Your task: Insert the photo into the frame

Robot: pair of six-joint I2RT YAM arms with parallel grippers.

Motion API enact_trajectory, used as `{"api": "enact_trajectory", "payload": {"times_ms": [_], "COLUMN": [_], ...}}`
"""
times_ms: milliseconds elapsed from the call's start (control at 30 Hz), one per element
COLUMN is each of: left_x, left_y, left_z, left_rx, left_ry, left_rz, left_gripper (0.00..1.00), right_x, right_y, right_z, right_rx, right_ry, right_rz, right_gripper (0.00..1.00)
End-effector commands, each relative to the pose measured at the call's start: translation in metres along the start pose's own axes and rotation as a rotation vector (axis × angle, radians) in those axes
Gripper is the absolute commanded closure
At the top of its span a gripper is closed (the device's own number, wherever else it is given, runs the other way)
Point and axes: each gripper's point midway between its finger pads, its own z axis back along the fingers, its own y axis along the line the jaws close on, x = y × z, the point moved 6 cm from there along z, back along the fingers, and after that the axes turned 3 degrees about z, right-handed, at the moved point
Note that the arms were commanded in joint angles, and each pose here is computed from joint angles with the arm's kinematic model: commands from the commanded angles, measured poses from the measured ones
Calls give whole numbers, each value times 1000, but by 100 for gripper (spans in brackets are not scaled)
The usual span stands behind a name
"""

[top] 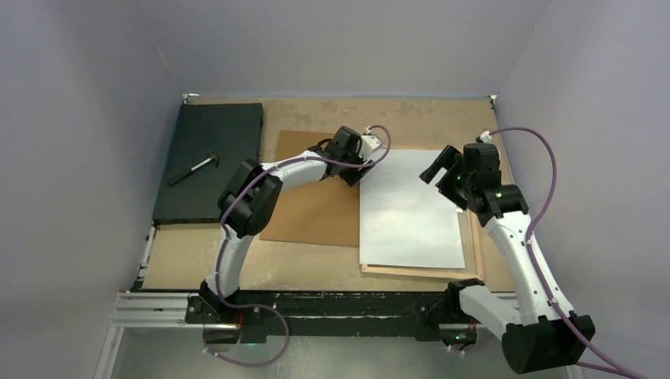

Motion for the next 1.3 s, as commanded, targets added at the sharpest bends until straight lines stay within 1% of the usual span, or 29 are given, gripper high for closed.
{"api": "enact_trajectory", "payload": {"times_ms": [0, 300, 500, 800, 967, 1100, 1133, 1200, 1267], "left_x": [28, 38, 44, 42, 36, 35, 35, 34, 32], "left_y": [-10, -25, -34, -45, -46, -33, -28, -17, -1], "left_z": [10, 15, 28, 47, 49, 58, 61, 69, 78], "left_rx": [-8, -34, -57, -102, -107, -95, -102, -120, -135], "left_ry": [-91, -114, -123, -126, -113, -111, -112, -106, -109], "left_rz": [12, -4, -19, -24, -28, -17, 1, 55, 118], "left_gripper": [32, 32, 32, 32, 32, 32, 32, 32, 32], "right_x": [2, 2, 1, 0, 0, 0, 4, 2, -4], "right_y": [3, 3, 3, 2, 2, 4, 4, 9, 15], "right_z": [2, 4, 3, 1, 1, -3, -6, -13, -23], "right_rx": [24, 26, 25, 25, 28, 44, 40, 76, 114], "right_ry": [-13, -15, -11, -7, -6, -15, -42, -18, 16], "right_rz": [-12, -11, -9, -8, -10, -6, 6, 22, 31], "right_gripper": [10, 10, 10, 10, 10, 11, 14, 25, 47]}}
